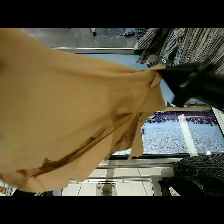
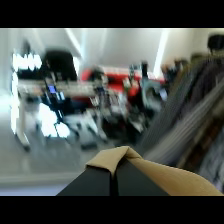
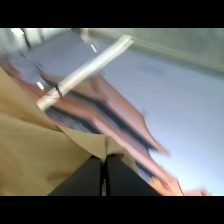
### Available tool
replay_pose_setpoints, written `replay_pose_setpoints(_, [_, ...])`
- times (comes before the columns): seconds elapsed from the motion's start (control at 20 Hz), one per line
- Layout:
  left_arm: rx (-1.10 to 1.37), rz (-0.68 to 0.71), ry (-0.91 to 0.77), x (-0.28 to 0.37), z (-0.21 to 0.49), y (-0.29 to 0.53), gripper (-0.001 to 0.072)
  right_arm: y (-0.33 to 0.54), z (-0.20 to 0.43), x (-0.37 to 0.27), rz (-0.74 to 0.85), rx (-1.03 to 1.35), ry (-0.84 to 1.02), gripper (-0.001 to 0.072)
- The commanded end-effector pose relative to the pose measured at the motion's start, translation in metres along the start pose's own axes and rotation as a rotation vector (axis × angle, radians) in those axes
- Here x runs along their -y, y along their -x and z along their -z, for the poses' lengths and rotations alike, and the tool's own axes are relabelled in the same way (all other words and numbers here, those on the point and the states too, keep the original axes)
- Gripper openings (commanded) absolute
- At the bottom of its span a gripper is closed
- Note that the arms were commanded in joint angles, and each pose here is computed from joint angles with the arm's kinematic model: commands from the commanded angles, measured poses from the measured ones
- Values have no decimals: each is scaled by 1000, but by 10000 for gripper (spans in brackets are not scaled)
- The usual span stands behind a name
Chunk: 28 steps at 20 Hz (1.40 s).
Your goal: Fold the clothes and pants, and hang the long-sleeved shirts on hangers.
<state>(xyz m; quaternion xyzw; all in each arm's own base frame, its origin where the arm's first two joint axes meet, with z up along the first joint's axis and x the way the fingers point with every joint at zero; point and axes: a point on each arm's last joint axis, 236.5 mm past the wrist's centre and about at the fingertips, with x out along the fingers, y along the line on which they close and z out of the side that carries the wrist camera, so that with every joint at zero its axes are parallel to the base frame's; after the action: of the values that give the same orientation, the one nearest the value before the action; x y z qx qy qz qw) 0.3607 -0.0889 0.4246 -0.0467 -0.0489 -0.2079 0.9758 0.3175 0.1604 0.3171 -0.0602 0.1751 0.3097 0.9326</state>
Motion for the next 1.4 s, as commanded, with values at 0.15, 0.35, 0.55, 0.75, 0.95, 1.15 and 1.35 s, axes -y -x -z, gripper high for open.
replay_pose_setpoints(0.15, [-373, 167, 119, 52, 216, -145, 26, -83, 157, 125, 293, -304, -359, 34])
replay_pose_setpoints(0.35, [-479, 143, 184, 69, 302, -176, 584, -99, 210, 169, 368, -372, -491, 355])
replay_pose_setpoints(0.55, [-601, 239, 232, 67, 296, -141, 596, -96, 214, 177, 370, -396, -399, 567])
replay_pose_setpoints(0.75, [-913, 275, 295, 47, 329, -64, 594, -99, 215, 166, 316, -410, -380, 567])
replay_pose_setpoints(0.95, [-1096, 100, 393, 6, 405, 8, 595, -112, 208, 125, 139, -416, -316, 564])
replay_pose_setpoints(1.15, [-1149, 37, 473, 15, 466, 43, 594, -129, 201, 95, 73, -414, -250, 560])
replay_pose_setpoints(1.35, [-1102, -28, 431, 2, 477, 38, 532, -142, 204, 70, 16, -436, -222, 560])
